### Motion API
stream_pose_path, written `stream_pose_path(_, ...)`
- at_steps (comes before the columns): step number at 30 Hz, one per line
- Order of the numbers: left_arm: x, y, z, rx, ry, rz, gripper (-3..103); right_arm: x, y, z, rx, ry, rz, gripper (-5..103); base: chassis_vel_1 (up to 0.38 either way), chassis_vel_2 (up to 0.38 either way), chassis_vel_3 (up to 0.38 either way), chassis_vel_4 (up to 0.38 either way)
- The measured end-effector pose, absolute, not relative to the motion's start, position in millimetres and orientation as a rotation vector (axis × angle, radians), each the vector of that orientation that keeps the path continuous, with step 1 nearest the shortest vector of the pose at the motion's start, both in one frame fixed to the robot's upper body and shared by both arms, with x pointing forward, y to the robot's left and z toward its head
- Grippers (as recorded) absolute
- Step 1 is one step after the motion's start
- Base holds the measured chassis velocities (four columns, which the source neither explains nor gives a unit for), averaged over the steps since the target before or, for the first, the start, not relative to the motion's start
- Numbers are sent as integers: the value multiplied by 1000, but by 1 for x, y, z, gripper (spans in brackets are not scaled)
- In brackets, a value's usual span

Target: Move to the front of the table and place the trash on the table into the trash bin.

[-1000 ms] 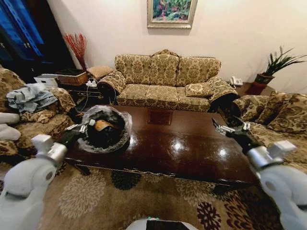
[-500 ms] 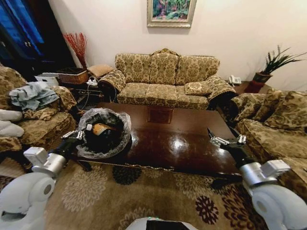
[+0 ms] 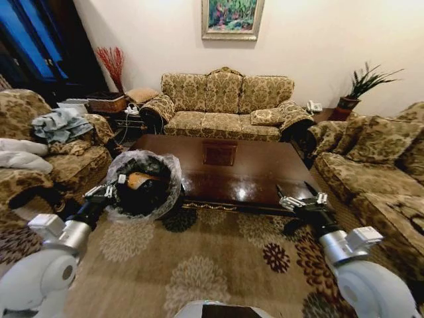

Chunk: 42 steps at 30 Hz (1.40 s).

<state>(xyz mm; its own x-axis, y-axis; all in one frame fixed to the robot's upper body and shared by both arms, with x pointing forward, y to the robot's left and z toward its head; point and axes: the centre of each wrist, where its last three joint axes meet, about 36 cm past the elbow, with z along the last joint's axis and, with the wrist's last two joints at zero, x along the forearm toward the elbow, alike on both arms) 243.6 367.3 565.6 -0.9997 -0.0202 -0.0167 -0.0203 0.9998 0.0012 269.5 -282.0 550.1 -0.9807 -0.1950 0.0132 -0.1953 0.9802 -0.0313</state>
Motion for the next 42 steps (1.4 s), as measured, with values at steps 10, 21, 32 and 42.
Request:
stream_pose_path(10, 232, 384, 576, -73, 3099, 38, 3, 279, -258, 555, 355, -3134, 14, 100, 324, -305, -305, 318)
stream_pose_path(21, 243, 400, 569, -77, 3162, 69, 3, 287, -274, 546, 236, -3182, 16, 100, 107, -121, -101, 95)
stream_pose_path(32, 255, 417, 528, 140, 3344, -26, 3, 284, -280, 534, 193, -3190, 8, 100, -22, 15, 25, -13)
stream_pose_path(42, 272, 428, 424, -164, 3377, -98, 3, 282, -281, 523, 167, -3184, 4, 100, 0, 0, 0, 0)
